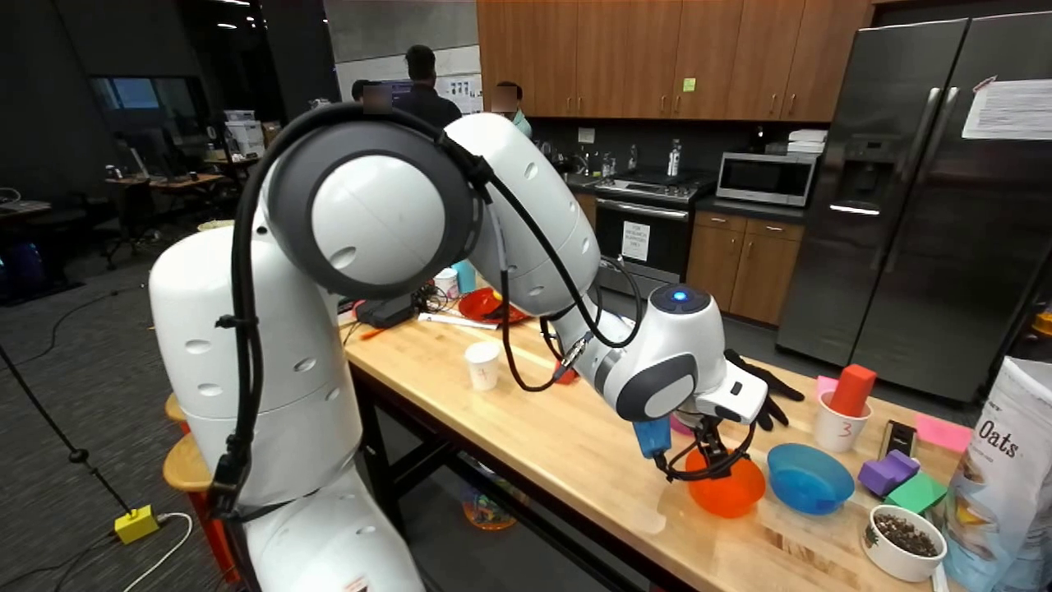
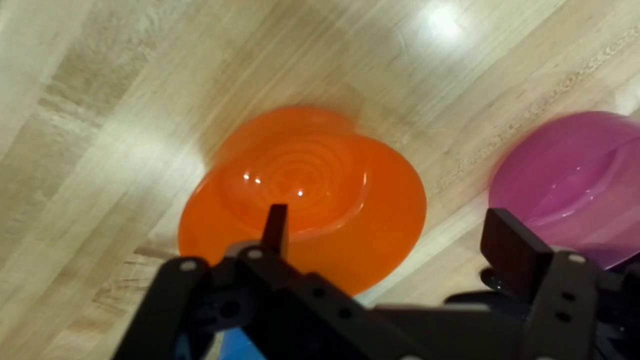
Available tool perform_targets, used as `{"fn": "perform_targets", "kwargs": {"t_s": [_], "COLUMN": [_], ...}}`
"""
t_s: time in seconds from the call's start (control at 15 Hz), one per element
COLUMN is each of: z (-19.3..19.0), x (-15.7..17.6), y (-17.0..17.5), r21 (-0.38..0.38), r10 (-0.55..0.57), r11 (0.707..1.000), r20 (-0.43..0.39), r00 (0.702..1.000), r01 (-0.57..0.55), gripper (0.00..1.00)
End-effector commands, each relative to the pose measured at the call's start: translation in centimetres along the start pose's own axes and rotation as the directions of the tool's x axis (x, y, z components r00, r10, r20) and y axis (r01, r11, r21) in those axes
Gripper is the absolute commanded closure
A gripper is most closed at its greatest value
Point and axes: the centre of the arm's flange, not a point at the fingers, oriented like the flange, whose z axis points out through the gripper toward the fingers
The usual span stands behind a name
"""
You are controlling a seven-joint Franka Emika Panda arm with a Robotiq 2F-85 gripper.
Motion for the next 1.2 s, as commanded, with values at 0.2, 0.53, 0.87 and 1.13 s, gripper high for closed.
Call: {"fn": "perform_targets", "kwargs": {"t_s": [0.2, 0.53, 0.87, 1.13], "z": [2.1, 3.1, 2.0, -0.7], "x": [0.1, -0.4, -0.1, 1.2], "y": [0.6, 0.8, 0.2, -0.2], "r21": [0.011, 0.009, 0.055, 0.086], "r10": [-0.003, 0.009, -0.013, -0.053], "r11": [1.000, 1.000, 0.998, 0.995], "r20": [0.045, 0.070, 0.055, -0.011], "r00": [0.999, 0.997, 0.998, 0.999], "r01": [0.003, -0.010, 0.010, 0.053], "gripper": [0.51, 0.90, 0.98, 0.99]}}
